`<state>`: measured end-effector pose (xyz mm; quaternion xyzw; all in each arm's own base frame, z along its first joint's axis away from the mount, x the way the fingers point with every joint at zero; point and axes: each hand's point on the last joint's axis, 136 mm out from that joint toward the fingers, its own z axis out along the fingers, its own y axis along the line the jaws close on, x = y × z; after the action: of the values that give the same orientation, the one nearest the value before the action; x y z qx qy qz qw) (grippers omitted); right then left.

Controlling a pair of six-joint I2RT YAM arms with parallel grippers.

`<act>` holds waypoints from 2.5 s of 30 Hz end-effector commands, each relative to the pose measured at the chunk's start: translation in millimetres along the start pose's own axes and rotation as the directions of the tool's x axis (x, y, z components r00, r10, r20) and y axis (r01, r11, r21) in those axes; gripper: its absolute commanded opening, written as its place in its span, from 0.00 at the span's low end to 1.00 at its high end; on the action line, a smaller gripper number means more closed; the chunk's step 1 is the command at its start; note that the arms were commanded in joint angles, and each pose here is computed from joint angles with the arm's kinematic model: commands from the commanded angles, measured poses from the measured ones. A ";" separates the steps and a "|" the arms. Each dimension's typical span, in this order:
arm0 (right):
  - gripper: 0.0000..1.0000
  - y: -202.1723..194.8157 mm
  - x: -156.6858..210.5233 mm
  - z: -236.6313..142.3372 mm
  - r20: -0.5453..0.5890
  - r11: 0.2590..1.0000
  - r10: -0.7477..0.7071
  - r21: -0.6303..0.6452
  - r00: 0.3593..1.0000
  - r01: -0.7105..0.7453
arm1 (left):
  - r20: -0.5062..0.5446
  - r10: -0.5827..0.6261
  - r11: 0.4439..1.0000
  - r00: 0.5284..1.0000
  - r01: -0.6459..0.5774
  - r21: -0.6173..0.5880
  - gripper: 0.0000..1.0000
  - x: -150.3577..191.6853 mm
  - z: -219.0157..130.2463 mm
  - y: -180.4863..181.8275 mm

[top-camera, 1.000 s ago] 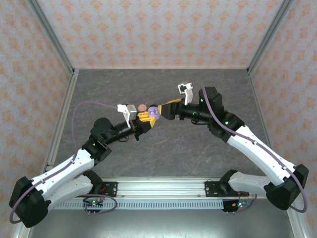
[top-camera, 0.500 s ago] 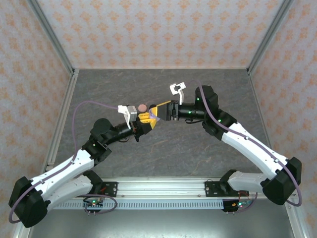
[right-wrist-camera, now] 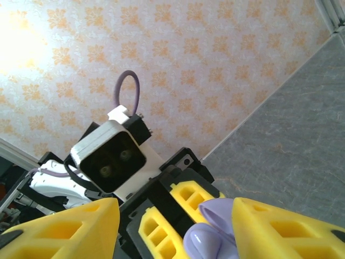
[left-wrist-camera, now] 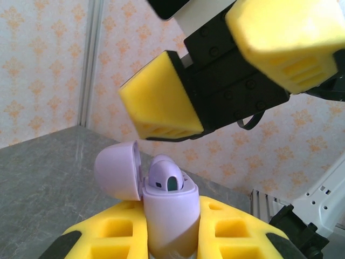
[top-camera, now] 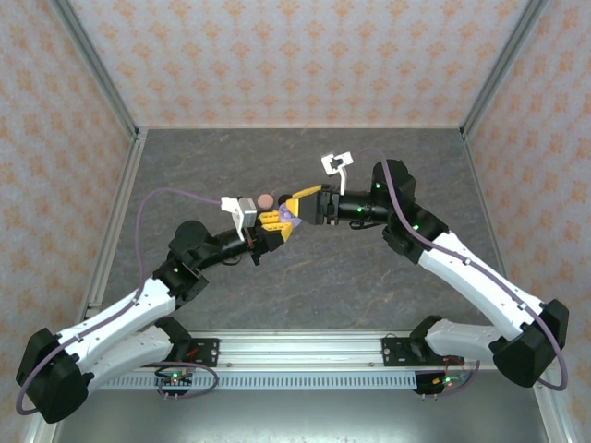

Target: Insert the wireless bluetooth earbuds into the charging case

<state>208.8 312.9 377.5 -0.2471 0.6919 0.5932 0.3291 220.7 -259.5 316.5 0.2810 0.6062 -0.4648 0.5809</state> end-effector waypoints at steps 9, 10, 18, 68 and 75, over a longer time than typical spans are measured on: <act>0.71 -17.1 4.8 -4.0 -0.037 0.991 -0.039 0.125 0.999 0.044 | 0.041 0.043 0.999 0.998 -0.044 0.022 0.00 -17.6 3.7 -6.3; 0.71 -21.3 8.5 -1.7 -0.056 0.991 -0.026 0.132 0.998 0.033 | 0.040 0.042 0.999 0.998 -0.043 0.023 0.00 -17.3 3.8 -6.4; 0.68 -13.1 17.6 8.1 -0.114 0.999 0.015 0.034 0.993 -0.012 | 0.038 0.046 0.999 0.998 -0.047 0.020 0.00 -17.0 3.7 -6.2; 0.90 -151.6 23.5 -145.6 0.124 0.445 -0.104 0.893 0.987 -0.066 | -0.370 -0.432 0.794 0.823 0.153 -0.588 0.00 186.5 63.5 159.3; 0.93 -157.4 28.3 -146.0 0.117 0.435 -0.105 0.899 0.988 -0.061 | -0.397 -0.513 0.770 0.761 0.203 -0.605 0.00 219.2 75.6 167.0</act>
<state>278.0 149.7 259.2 -0.0050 0.8783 0.1574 0.4513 357.0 -295.2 67.6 0.1192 0.8921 -0.2743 0.3388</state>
